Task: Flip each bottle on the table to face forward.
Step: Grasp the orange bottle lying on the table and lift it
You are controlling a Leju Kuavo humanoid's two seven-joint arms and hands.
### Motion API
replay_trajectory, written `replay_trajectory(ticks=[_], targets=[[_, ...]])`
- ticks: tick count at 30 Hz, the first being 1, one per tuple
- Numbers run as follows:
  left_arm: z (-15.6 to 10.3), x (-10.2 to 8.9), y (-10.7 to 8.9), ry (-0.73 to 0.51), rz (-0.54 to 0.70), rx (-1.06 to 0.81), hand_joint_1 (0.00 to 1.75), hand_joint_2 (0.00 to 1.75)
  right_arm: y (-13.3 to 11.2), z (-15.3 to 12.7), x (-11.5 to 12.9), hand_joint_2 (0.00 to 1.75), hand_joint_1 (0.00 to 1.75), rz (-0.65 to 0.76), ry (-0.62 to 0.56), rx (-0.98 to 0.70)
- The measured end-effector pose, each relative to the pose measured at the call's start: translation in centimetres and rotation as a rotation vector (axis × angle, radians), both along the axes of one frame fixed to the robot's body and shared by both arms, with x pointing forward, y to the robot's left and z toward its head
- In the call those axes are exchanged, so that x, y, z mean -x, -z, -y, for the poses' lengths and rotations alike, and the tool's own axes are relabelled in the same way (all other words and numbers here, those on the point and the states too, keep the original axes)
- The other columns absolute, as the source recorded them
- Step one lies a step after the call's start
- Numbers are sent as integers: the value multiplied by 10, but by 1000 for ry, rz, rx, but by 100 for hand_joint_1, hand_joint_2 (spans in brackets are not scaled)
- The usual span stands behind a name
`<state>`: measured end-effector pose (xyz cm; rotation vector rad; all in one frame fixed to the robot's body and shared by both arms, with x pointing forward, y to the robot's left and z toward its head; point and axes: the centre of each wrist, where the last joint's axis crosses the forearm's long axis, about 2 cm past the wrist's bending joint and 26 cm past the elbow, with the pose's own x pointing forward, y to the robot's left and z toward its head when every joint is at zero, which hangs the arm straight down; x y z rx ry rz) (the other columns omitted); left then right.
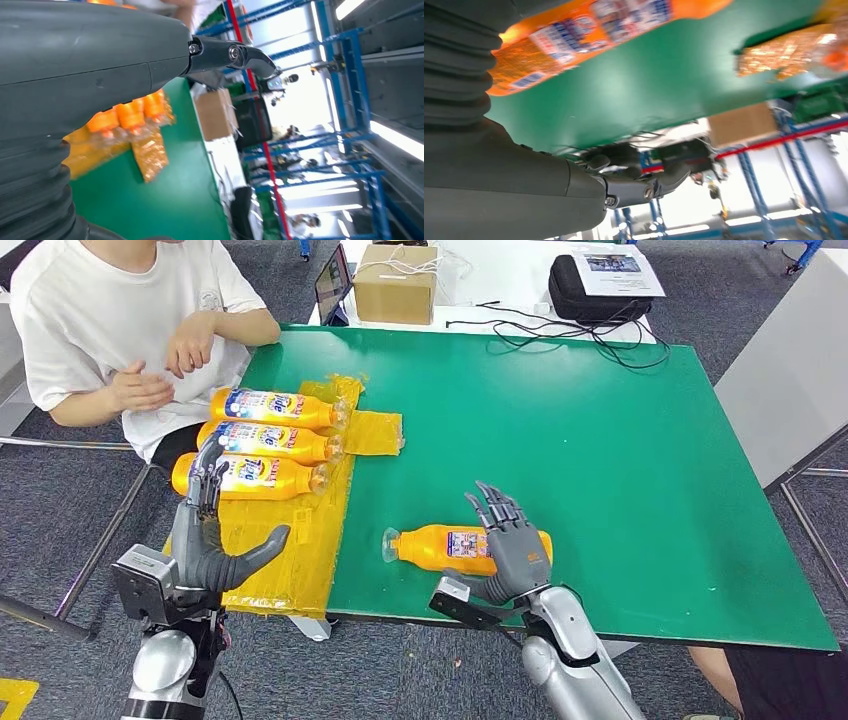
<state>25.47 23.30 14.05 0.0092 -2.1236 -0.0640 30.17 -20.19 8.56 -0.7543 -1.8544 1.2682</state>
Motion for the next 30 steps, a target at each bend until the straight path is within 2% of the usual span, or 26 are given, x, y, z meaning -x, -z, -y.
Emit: replay_trajectory(ticks=[4,8,12,19,25,26,29,30], targets=[[2,3,1,-3,5,-36,0,175,1,6,-1,175,0,-15,10,40],[27,20,11,67,-23,-118,0,175,15,26,-11,175,0,-144,48,148],[38,22,14,95,-42,-108,0,175,24,32,-14,175,0,-189,57,159],[41,21,18,105,-107,-97,0,175,27,37,-22,175,0,-261,85,169],[40,22,21,99,-148,-101,0,175,21,35,-38,175,0,-270,192,296],[40,23,21,99,-154,-104,0,175,19,33,-41,175,12,-272,207,316],[40,24,22,114,-183,-95,0,175,14,29,-49,175,143,-312,226,347],[40,25,23,131,-202,-78,0,175,13,27,-52,175,175,-332,232,361]])
